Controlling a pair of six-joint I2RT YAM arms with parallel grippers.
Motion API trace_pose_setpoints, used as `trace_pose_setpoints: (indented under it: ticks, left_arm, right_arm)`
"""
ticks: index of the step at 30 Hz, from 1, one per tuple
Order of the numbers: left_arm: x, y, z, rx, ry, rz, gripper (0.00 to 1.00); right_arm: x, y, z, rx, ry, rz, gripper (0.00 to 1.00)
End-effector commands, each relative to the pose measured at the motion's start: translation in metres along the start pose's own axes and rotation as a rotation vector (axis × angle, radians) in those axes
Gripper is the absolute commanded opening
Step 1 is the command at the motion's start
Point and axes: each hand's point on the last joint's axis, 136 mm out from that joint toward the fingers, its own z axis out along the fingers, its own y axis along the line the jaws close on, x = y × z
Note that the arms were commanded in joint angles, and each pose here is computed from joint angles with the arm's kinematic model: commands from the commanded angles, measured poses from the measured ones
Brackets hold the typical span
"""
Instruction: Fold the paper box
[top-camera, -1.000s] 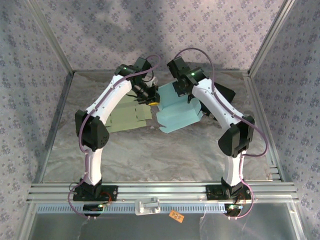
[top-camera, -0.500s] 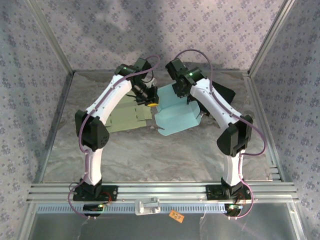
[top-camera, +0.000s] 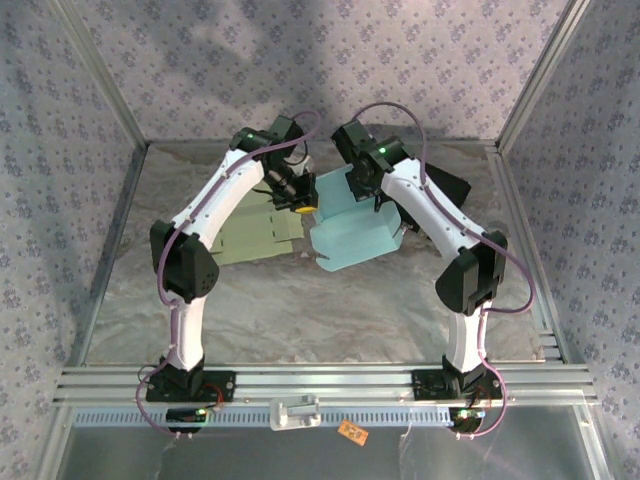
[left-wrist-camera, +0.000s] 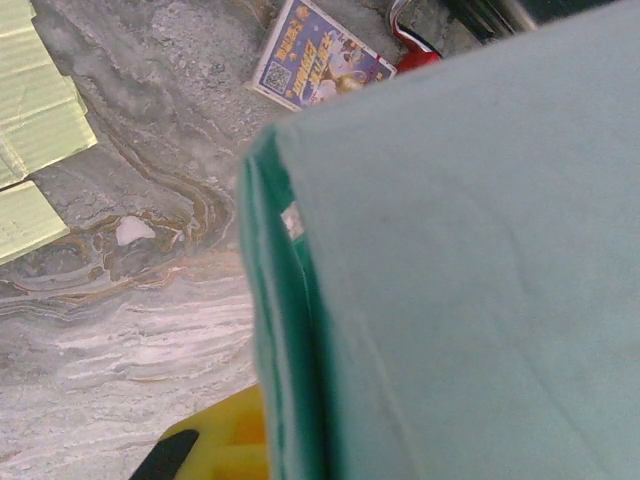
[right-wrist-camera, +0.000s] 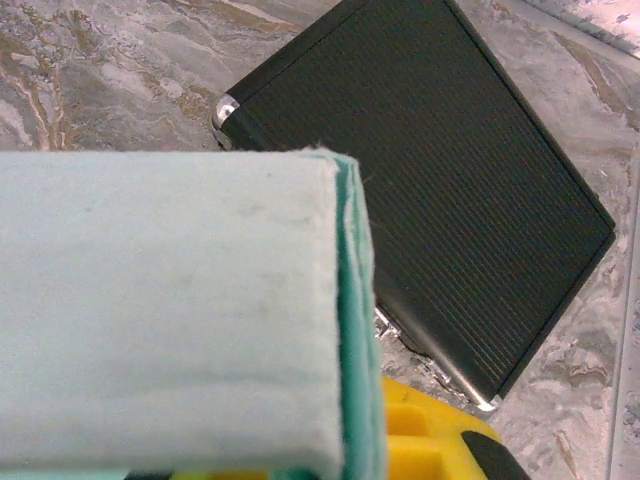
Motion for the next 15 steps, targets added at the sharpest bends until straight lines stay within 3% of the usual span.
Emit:
trace_pose_setpoints:
  ticks: [1,5,8,10,12,15]
  left_arm:
    - [0.001,-0.015,-0.016,0.039,-0.026,0.025,0.00]
    - [0.000,-0.015,-0.016,0.040,-0.028,0.019,0.00]
    - [0.001,-0.014,-0.015,0.033,-0.026,0.017,0.00]
    - [0.001,-0.014,-0.015,0.035,-0.024,0.018,0.00]
    - [0.001,-0.013,-0.014,0.033,-0.022,0.019,0.00]
    - [0.001,-0.013,-0.012,0.031,-0.018,0.020,0.00]
  right_arm:
    - [0.005,-0.013,-0.009,0.081,0.004,-0.005,0.00]
    - [0.008,-0.010,-0.011,0.075,0.014,-0.005,0.00]
    - [0.008,-0.008,-0.016,0.034,0.011,0.010,0.24]
    - [0.008,-0.005,-0.021,-0.003,-0.002,0.017,0.29]
    - [0.008,-0.002,-0.022,-0.030,-0.006,0.022,0.26]
    - [0.007,0.000,-0.019,-0.030,0.000,0.027,0.03]
